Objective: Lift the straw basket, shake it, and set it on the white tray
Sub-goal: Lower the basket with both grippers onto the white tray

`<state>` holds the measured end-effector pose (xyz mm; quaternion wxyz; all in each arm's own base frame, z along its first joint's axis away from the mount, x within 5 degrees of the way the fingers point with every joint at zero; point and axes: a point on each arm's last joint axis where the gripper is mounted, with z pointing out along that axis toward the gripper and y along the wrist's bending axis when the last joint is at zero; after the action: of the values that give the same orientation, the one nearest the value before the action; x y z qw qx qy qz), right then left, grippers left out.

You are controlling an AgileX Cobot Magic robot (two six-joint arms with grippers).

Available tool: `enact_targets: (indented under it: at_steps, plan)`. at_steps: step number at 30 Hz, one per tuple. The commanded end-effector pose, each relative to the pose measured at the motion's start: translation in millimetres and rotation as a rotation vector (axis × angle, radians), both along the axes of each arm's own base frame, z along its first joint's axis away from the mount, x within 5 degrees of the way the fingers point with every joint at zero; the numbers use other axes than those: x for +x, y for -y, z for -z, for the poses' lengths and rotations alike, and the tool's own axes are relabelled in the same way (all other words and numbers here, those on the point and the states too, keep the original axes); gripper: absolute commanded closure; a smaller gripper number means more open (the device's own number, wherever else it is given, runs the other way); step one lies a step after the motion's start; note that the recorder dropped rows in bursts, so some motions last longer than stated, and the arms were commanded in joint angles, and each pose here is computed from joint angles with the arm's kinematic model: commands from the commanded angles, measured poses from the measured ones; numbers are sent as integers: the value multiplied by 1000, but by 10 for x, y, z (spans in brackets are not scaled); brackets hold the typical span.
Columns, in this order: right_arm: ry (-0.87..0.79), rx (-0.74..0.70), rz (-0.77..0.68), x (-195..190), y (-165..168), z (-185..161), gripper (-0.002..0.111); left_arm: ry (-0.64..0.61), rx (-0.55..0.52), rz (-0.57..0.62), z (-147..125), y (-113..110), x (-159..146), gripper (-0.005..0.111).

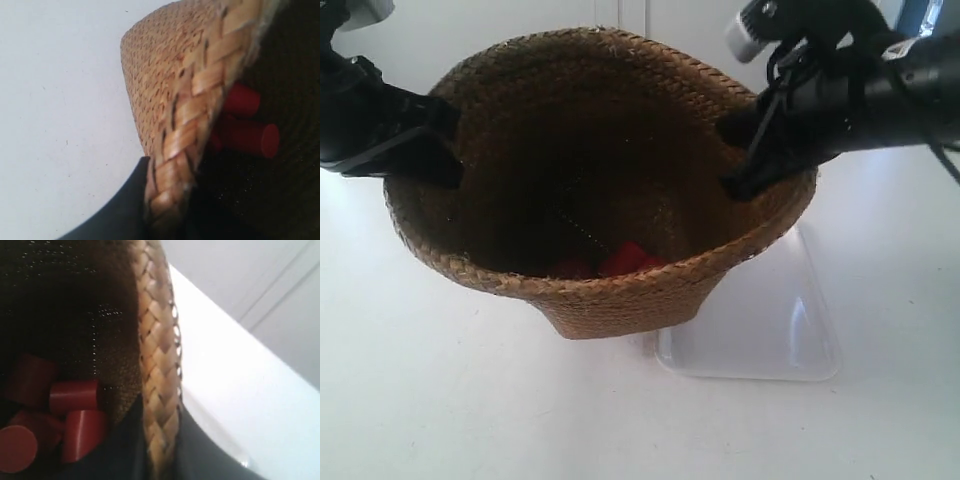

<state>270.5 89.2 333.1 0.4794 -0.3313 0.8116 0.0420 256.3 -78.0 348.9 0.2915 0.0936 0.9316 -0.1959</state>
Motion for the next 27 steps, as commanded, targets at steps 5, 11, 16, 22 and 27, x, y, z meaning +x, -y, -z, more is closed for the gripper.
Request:
enact_targets:
  at_steps: [5, 11, 16, 22, 27]
  plan:
    - [-241, 19, 413, -9, 308, -440, 108, 31, 16, 2, -290, 74, 97, 107]
    - [-416, 20, 465, -43, 298, -398, 108, -7, -7, 58, -317, 416, 288, 107]
    - [-495, -3, 506, 35, 292, -256, 108, 7, -51, 9, -368, 616, 460, 107]
    - [-487, -3, 590, 140, 484, -204, 108, -65, -44, -1, -330, 696, 580, 107]
    - [-493, -8, 641, 164, 721, -198, 108, 19, -80, 21, -448, 856, 561, 107]
